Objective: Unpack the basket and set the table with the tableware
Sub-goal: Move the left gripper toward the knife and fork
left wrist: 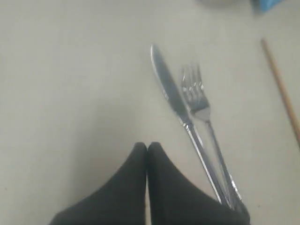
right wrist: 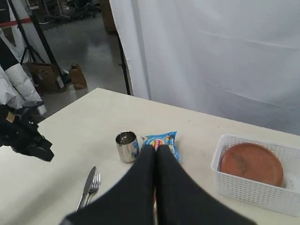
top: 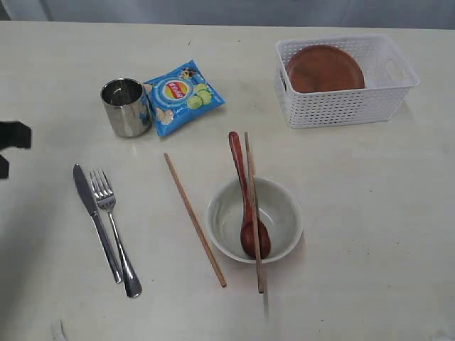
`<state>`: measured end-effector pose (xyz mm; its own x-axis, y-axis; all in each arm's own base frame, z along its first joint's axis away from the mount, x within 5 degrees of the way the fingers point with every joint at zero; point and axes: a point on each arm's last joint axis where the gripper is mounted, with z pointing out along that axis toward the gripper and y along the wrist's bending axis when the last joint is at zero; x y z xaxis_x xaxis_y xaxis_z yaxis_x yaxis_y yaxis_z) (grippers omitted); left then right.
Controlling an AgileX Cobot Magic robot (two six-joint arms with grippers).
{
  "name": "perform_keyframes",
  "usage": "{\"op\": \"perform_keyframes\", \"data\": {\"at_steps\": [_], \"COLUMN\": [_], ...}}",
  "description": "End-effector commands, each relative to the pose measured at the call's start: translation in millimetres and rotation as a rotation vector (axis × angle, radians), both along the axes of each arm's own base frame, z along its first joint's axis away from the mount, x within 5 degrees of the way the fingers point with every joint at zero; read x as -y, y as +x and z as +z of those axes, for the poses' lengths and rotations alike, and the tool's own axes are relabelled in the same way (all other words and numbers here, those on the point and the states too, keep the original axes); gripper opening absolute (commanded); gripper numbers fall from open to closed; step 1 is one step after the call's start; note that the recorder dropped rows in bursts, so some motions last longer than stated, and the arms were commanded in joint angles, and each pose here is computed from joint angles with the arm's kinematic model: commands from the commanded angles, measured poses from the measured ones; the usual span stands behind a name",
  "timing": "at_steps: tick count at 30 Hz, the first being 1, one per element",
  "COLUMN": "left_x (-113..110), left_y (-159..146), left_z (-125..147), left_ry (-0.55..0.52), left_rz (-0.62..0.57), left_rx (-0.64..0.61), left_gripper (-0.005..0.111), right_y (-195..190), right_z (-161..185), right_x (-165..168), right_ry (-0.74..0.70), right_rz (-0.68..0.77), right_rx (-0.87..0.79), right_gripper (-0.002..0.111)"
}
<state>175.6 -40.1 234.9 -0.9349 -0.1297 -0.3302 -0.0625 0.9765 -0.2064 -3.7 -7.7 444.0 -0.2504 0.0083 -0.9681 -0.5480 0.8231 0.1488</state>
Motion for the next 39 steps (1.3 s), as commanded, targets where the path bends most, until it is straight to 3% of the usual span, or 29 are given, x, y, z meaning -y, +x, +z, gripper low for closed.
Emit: {"op": "perform_keyframes", "data": {"at_steps": [1, 3, 6, 11, 20, 25, 32, 39], "left_x": [9, 9, 5, 4, 5, 8, 10, 31], "left_y": [4, 6, 9, 22, 47, 65, 75, 74], "left_z": [-39, -49, -58, -72, -107, -114, -133, -140], "left_ry": [-0.076, -0.088, -0.078, -0.047, 0.020, 0.036, 0.051, 0.062], "left_rz": [-0.005, 0.025, 0.070, 0.082, 0.058, 0.040, 0.019, -0.059], "left_rx": [-0.095, -0.044, 0.040, 0.061, -0.014, 0.004, -0.069, -0.055], "left_gripper": [0.008, 0.016, 0.017, 0.000, 0.000, 0.000, 0.000, 0.000], "right_y": [5, 7, 9, 13, 15, 15, 15, 16], "right_z": [-11, -15, -20, -26, -28, -27, -26, -25], "right_x": [-4, -6, -10, -13, -14, -14, -14, -14], "right_ry": [-0.001, -0.007, -0.008, -0.018, -0.012, -0.008, -0.003, 0.000], "right_rz": [-0.009, -0.003, 0.007, 0.007, 0.007, 0.008, 0.007, 0.006], "right_rx": [-0.048, -0.065, -0.082, -0.096, -0.087, -0.081, -0.073, -0.066], "right_gripper": [-0.001, -0.001, -0.001, -0.001, -0.001, -0.001, -0.001, -0.001]}}
